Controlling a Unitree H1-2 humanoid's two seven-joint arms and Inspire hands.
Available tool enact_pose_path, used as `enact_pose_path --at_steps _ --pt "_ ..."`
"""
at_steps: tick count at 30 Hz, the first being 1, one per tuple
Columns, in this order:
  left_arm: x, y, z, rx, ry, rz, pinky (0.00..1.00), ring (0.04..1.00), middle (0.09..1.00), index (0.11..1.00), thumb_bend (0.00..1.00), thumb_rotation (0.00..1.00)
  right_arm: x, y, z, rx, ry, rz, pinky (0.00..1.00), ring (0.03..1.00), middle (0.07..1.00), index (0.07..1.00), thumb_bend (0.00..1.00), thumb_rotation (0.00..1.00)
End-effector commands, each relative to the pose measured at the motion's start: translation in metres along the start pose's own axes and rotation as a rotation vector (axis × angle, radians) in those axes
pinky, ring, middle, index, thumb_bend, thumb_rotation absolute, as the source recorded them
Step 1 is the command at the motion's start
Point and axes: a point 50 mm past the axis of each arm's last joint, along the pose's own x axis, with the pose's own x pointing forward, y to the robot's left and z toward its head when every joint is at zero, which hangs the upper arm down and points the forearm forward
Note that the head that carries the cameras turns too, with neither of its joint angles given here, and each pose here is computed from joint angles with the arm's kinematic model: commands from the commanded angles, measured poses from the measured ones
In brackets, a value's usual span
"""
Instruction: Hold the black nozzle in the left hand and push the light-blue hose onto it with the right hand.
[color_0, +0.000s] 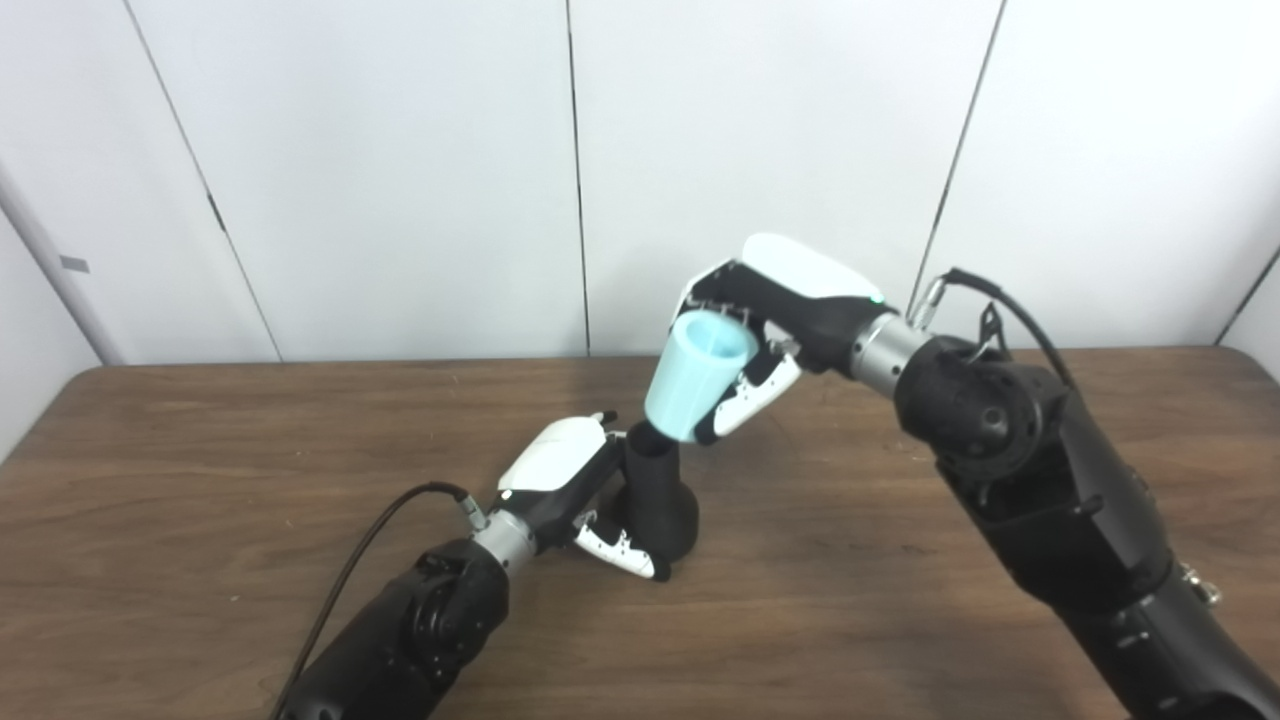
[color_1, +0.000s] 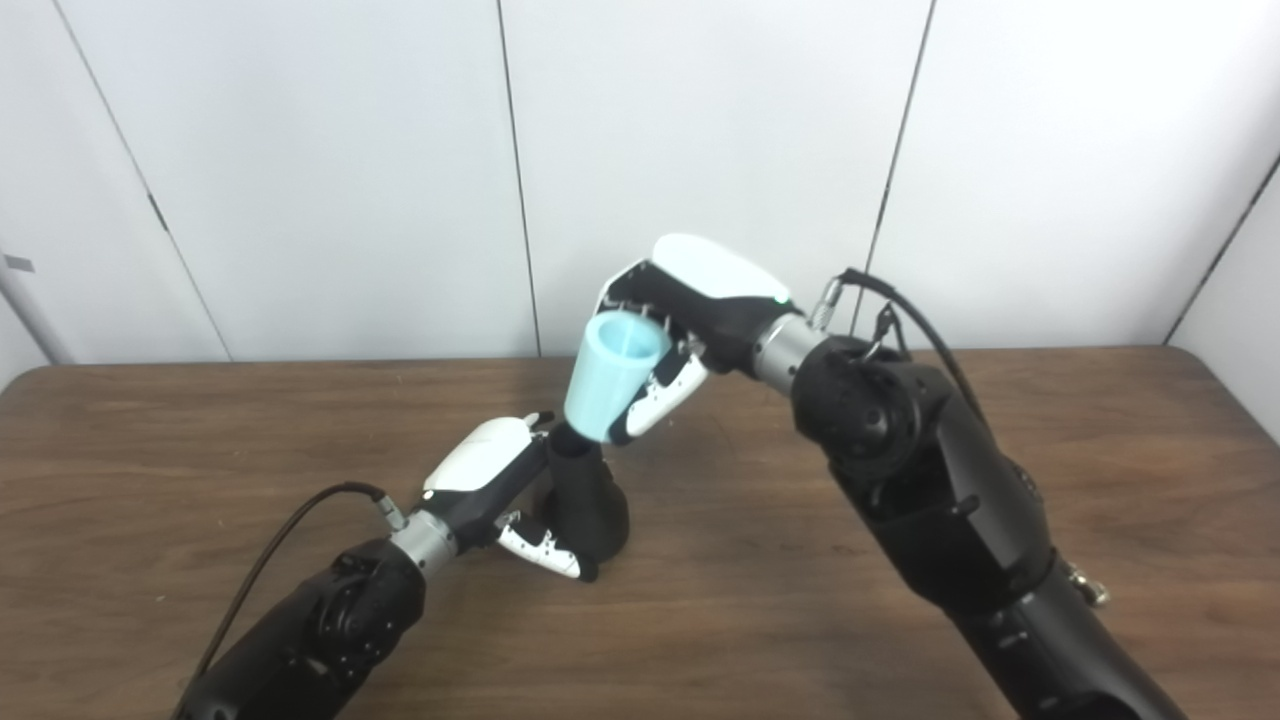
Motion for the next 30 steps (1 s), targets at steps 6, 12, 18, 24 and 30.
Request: enact_pose_path --at_steps 6,12,18,24,30 --pt "-0.016 -0.066 -0.004 0.034 0.115 -0.294 1.00 0.629 0.503 0.474 0.52 0.00 0.010 -0.025 0.024 -0.038 -0.068 -0.059 0.35 0.415 0.497 0.505 0.52 0.00" --pt "-0.016 -0.067 -0.004 0.027 0.118 -0.291 1.00 0.635 0.503 0.474 0.52 0.00 0.014 -0.021 0.026 -0.062 -0.077 -0.049 0.33 0.405 0.491 0.521 0.52 0.00" --pt "-0.015 -0.067 -0.002 0.028 0.118 -0.289 1.00 0.635 0.501 0.475 0.52 0.00 0.017 -0.010 0.022 -0.089 -0.065 -0.015 0.36 0.433 0.489 0.498 0.52 0.00" --pt "-0.016 -0.067 -0.001 0.027 0.116 -0.284 1.00 0.632 0.502 0.474 0.52 0.00 0.018 -0.001 0.017 -0.086 -0.046 0.024 0.39 0.440 0.492 0.489 0.52 0.00" --pt "-0.016 -0.067 -0.001 0.016 0.125 -0.282 1.00 0.631 0.504 0.473 0.52 0.00 0.021 0.007 0.014 -0.092 -0.028 0.070 0.39 0.424 0.496 0.495 0.52 0.00"
